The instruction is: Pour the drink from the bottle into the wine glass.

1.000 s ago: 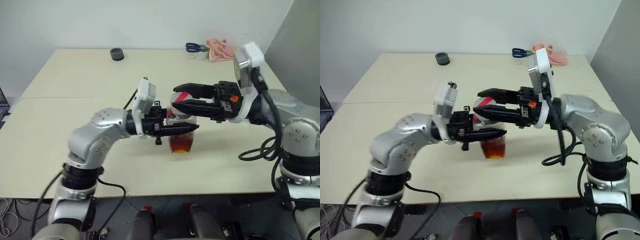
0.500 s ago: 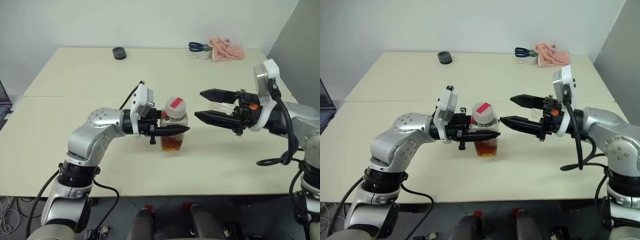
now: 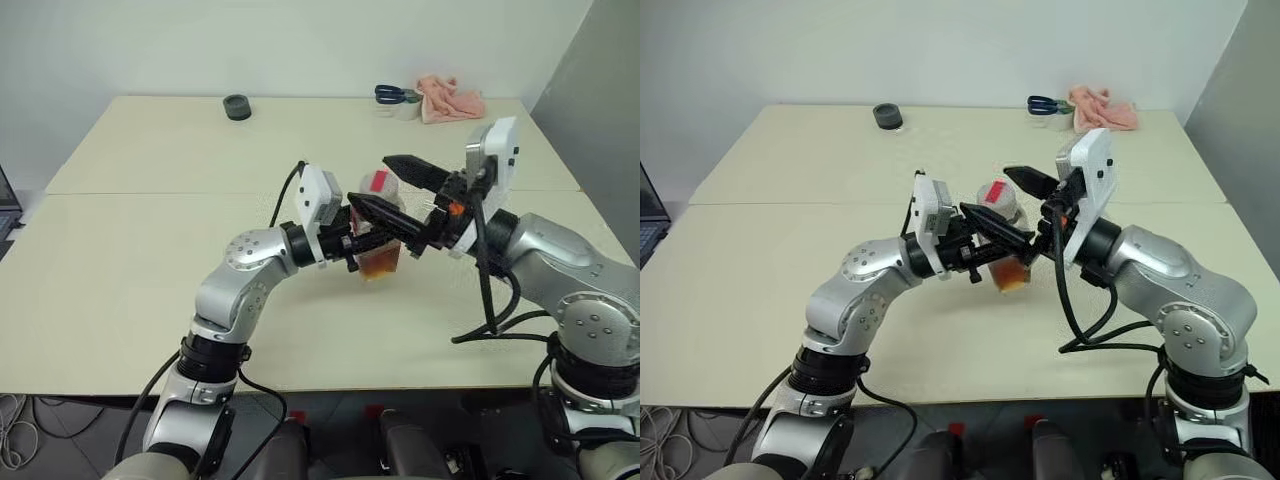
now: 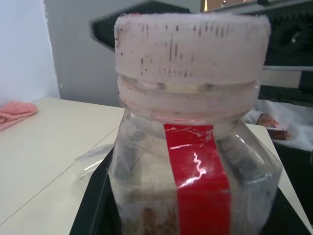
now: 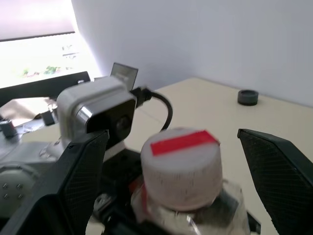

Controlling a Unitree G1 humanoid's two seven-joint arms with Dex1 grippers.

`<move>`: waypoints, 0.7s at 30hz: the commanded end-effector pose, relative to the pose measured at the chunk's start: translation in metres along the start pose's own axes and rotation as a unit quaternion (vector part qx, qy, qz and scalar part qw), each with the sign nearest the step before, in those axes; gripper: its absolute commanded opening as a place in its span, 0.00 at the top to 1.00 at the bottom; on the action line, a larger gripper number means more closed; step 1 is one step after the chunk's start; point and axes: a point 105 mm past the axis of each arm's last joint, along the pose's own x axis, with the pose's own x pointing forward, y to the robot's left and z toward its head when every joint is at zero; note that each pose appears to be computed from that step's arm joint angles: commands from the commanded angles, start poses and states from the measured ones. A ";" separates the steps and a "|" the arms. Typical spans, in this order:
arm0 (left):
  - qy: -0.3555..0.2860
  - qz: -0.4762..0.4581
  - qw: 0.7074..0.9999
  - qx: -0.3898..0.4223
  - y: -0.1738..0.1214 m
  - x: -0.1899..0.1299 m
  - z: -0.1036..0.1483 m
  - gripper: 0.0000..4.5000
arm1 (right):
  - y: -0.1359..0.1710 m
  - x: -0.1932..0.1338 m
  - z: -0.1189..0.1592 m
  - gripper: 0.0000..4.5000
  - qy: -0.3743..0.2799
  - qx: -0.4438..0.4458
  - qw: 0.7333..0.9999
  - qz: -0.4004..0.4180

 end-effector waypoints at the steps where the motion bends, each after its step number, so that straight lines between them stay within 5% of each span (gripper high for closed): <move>1: -0.019 -0.008 0.999 0.027 -0.003 0.000 0.012 0.62 | 0.004 0.002 0.013 0.00 -0.031 -0.023 0.999 -0.002; 5: -0.014 -0.008 0.999 0.032 0.000 -0.002 0.012 0.62 | 0.002 0.002 0.012 0.14 -0.026 -0.026 0.999 0.000; 11: -0.015 -0.007 0.999 0.034 0.001 -0.002 0.013 0.62 | 0.002 0.001 0.014 0.60 -0.030 -0.025 0.999 0.006; 16: -0.015 -0.028 0.999 0.025 -0.009 -0.002 0.014 0.62 | 0.004 0.002 0.016 0.60 -0.032 -0.021 0.999 0.032; 21: -0.015 -0.180 0.983 -0.014 -0.053 -0.013 0.031 0.62 | 0.021 -0.001 0.027 0.60 -0.008 -0.012 0.977 0.212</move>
